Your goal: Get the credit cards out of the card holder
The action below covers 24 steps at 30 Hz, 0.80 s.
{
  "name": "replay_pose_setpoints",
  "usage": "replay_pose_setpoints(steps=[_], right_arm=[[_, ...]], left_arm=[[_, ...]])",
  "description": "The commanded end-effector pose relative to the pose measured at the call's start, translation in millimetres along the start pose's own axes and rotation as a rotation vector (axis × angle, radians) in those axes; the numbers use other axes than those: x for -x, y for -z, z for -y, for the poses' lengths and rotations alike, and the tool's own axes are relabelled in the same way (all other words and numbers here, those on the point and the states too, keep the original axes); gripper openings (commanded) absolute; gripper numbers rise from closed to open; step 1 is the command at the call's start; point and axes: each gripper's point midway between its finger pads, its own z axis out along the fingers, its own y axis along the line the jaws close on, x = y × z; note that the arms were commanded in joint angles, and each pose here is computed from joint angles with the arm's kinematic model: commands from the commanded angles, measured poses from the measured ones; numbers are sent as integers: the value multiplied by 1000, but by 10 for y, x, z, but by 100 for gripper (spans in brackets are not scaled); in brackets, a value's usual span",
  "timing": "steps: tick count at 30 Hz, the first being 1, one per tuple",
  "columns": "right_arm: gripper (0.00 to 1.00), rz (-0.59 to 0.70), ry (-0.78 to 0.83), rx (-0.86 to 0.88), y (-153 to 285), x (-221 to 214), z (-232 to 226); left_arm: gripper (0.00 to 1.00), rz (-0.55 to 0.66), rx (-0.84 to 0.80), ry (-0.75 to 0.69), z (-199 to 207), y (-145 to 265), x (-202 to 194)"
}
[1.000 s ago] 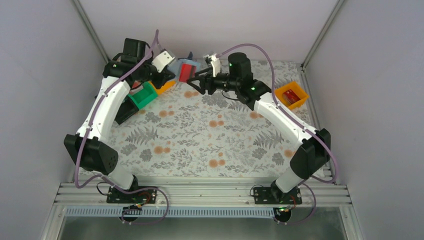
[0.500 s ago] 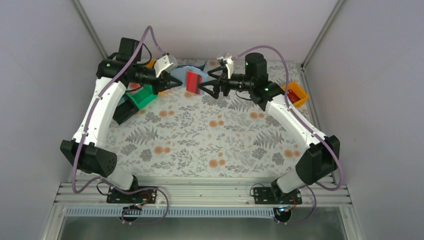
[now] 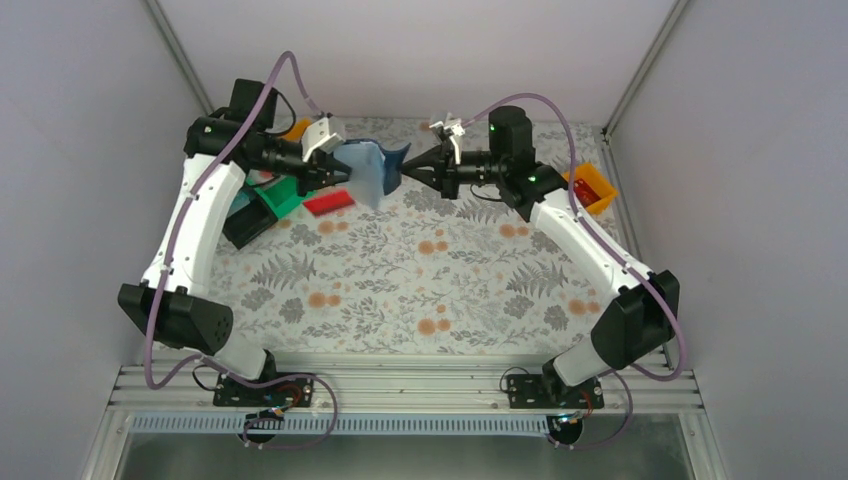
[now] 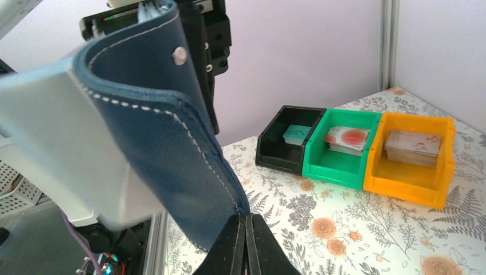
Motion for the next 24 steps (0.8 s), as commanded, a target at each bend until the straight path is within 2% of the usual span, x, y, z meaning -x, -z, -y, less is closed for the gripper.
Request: replay_pose_setpoints(steps=[1,3,5,7,9,12,16,24], right_arm=[[4,34,81,79,70,150,-300],[4,35,78,73,79,161,-301],[7,39,58,48,76,186,-256],[16,35,19,-1,51,197,-146],[21,24,-16,-98,45,161,43],[29,4,-56,-184,52,83,214],[35,-7,-98,-250,88,23,309],[39,-52,-158,-372,137,-142,469]], left_arm=[[2,60,-9,-44,46,91,133],[2,67,-8,-4,17,78,144],[2,67,-2,104,-82,24,101],[2,50,-15,185,-170,-84,-49],[2,6,30,237,-326,-184,-260],[2,-39,112,248,-524,-221,-420],[2,-58,157,257,-644,-204,-521],[2,-198,295,271,-825,-173,-1017]])
